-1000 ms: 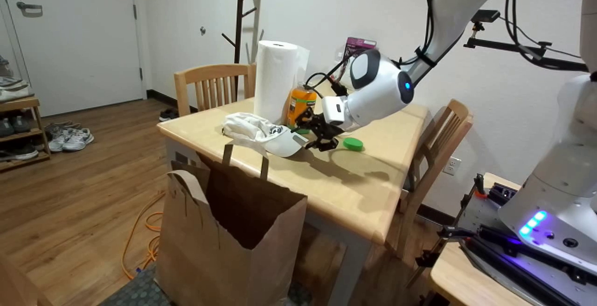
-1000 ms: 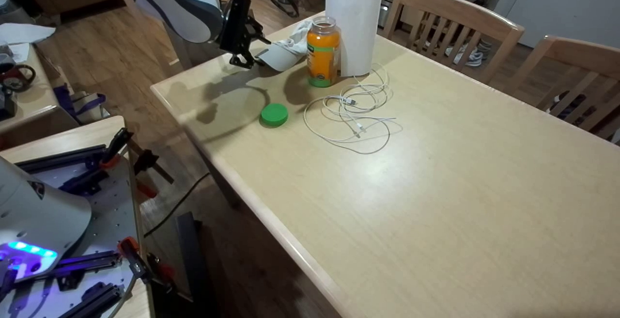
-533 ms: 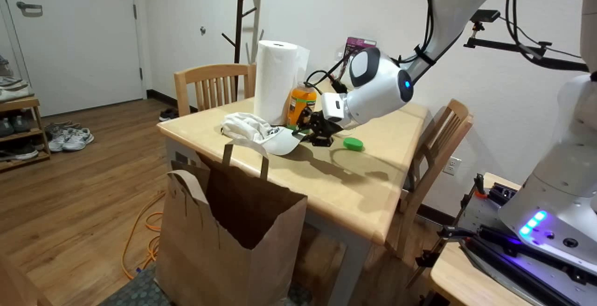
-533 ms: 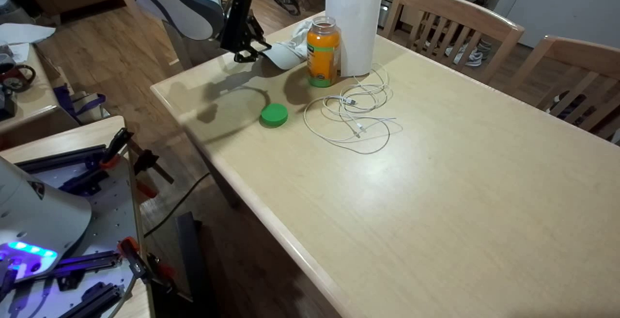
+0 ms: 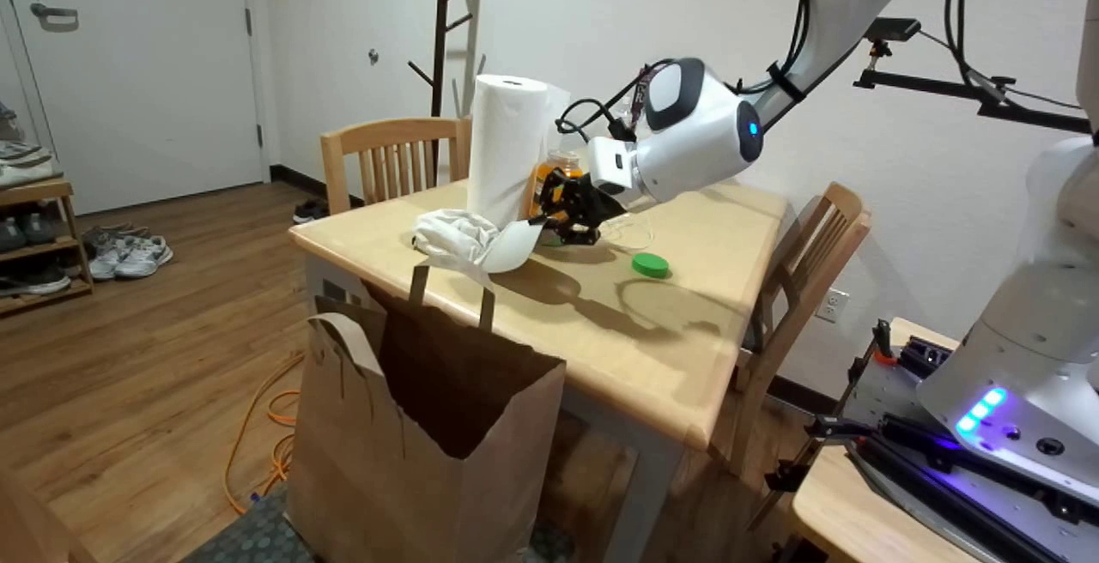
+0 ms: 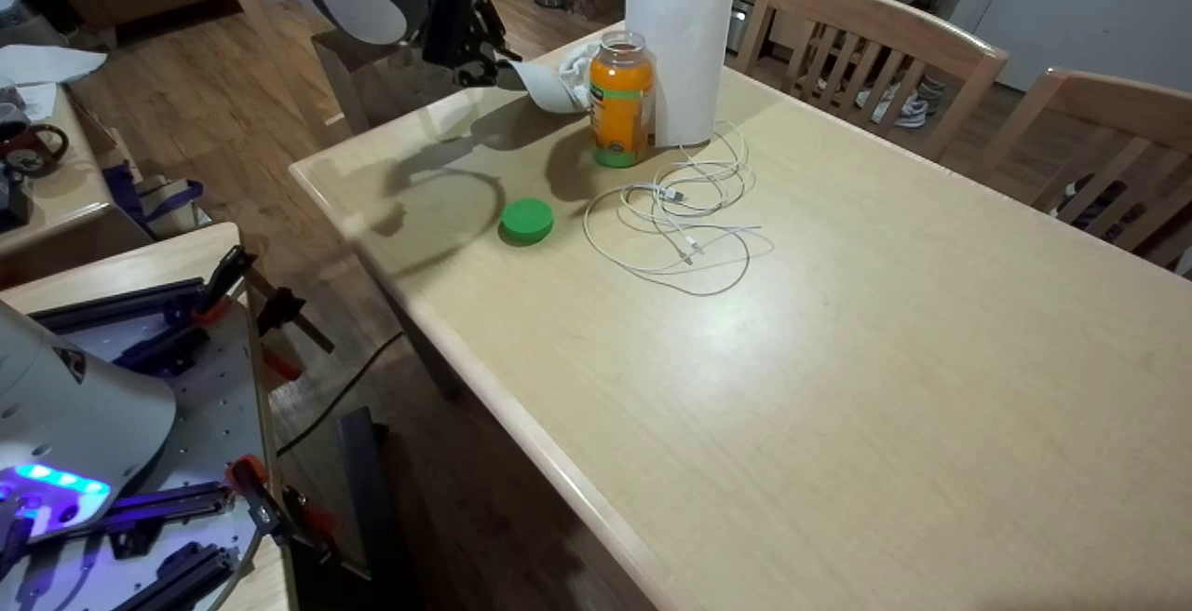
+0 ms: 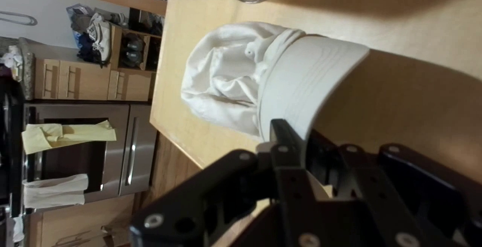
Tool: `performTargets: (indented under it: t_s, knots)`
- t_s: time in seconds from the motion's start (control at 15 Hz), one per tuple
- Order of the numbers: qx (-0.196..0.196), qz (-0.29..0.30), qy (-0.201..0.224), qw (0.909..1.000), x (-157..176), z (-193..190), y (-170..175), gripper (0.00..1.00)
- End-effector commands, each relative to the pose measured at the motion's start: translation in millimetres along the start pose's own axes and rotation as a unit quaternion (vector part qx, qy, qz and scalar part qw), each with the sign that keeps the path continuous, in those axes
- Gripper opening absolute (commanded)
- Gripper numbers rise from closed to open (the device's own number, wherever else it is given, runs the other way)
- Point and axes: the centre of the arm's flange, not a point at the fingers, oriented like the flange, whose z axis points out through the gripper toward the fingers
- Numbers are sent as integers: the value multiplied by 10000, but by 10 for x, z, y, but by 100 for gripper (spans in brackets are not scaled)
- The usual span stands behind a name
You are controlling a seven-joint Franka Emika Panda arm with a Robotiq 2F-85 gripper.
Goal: Put the cap in the bag
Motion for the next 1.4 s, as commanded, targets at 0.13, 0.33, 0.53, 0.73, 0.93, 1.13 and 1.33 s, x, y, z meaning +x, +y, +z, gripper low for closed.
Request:
performTargets:
  t_s: [0.13,0.33,0.53,0.73,0.93,1.13,1.33]
  knots:
    - [-644,-409,541,9956,285,-296,579,6]
    - [-1159,-776,778,9872,509,-487,957,6]
    - [-1231,-661,736,9874,615,-511,998,7]
    - [-1321,-670,758,9861,636,-574,1061,7]
    - [-1480,-820,715,9830,663,-643,1145,6]
    - [-1683,-1016,691,9780,738,-724,1290,6]
    - [-1893,-1240,701,9715,843,-832,1454,6]
